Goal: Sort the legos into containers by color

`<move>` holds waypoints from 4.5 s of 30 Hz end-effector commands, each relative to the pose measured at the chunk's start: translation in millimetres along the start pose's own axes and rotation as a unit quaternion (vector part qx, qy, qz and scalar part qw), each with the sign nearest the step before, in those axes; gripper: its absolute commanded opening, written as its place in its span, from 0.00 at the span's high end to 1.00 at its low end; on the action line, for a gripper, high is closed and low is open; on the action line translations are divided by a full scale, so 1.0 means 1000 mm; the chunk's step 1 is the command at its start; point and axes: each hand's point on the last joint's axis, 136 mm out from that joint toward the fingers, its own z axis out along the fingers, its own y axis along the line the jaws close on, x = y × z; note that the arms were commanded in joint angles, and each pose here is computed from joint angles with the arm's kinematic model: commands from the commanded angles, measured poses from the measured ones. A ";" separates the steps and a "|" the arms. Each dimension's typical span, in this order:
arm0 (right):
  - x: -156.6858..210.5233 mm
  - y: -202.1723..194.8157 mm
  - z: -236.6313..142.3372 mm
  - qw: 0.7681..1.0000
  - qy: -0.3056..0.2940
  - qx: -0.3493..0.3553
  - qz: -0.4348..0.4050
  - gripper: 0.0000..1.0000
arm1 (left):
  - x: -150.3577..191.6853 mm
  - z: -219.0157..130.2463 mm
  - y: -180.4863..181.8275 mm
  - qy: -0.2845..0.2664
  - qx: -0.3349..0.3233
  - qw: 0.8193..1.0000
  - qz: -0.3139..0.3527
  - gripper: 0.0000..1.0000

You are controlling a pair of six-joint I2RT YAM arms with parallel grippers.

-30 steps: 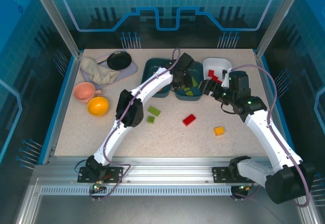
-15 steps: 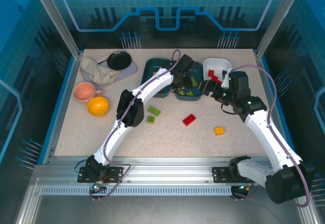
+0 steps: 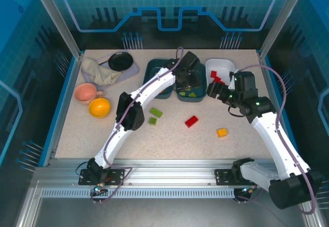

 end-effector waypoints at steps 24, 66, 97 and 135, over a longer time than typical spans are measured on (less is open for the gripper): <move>0.038 -0.006 -0.171 0.992 -0.104 -0.074 0.012 0.11 | 0.210 0.095 -0.084 0.109 0.039 0.925 0.361 0.16; 0.018 0.137 -0.003 0.972 0.075 -0.203 -0.090 0.17 | -0.105 -0.047 0.113 -0.078 0.018 0.995 -0.064 0.68; 0.044 0.122 0.097 0.970 0.141 -0.085 -0.177 0.21 | -0.153 -0.109 0.113 -0.148 0.042 0.982 -0.112 0.29; 0.187 0.000 0.146 0.936 0.234 0.227 0.134 0.29 | 0.147 -0.188 0.193 -0.077 0.050 0.990 -0.107 0.16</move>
